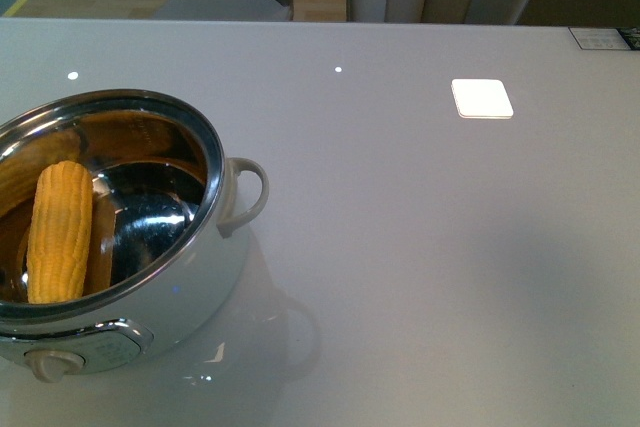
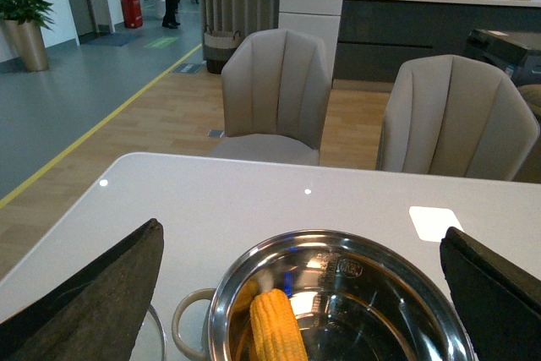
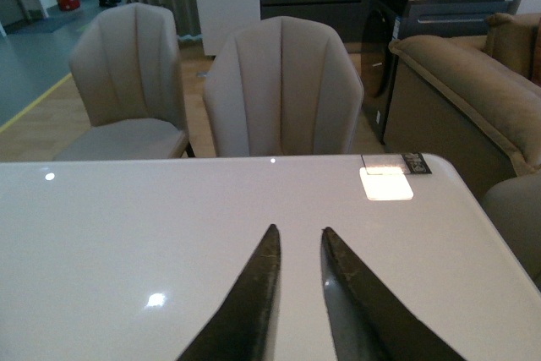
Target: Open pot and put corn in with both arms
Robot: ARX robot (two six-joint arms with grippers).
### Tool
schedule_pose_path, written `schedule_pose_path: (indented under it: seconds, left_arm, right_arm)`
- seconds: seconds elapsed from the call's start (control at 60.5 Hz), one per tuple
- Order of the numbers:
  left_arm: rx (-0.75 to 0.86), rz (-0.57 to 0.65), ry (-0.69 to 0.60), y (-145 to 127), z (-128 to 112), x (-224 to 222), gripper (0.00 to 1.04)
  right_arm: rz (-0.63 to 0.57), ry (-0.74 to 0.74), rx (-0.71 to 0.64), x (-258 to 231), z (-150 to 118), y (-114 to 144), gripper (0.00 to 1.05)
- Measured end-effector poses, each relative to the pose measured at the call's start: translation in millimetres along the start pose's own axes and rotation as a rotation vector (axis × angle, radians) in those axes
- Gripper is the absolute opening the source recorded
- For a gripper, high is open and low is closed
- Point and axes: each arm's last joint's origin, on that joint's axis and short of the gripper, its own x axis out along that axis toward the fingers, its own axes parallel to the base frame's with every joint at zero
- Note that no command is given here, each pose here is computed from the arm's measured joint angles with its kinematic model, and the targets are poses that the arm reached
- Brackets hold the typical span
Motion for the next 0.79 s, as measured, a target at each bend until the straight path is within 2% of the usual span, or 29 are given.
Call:
schedule_pose_path:
  seconds: [0.083, 0.793]
  left_arm:
    - [0.000, 0.000, 0.000, 0, 0, 0, 0.98]
    - [0.000, 0.000, 0.000, 0, 0, 0, 0.98]
  right_arm:
    - [0.005, -0.003, -0.007, -6, -4, 0, 0.02]
    - [0.003, -0.026, -0.012, -39, -23, -1, 0.02]
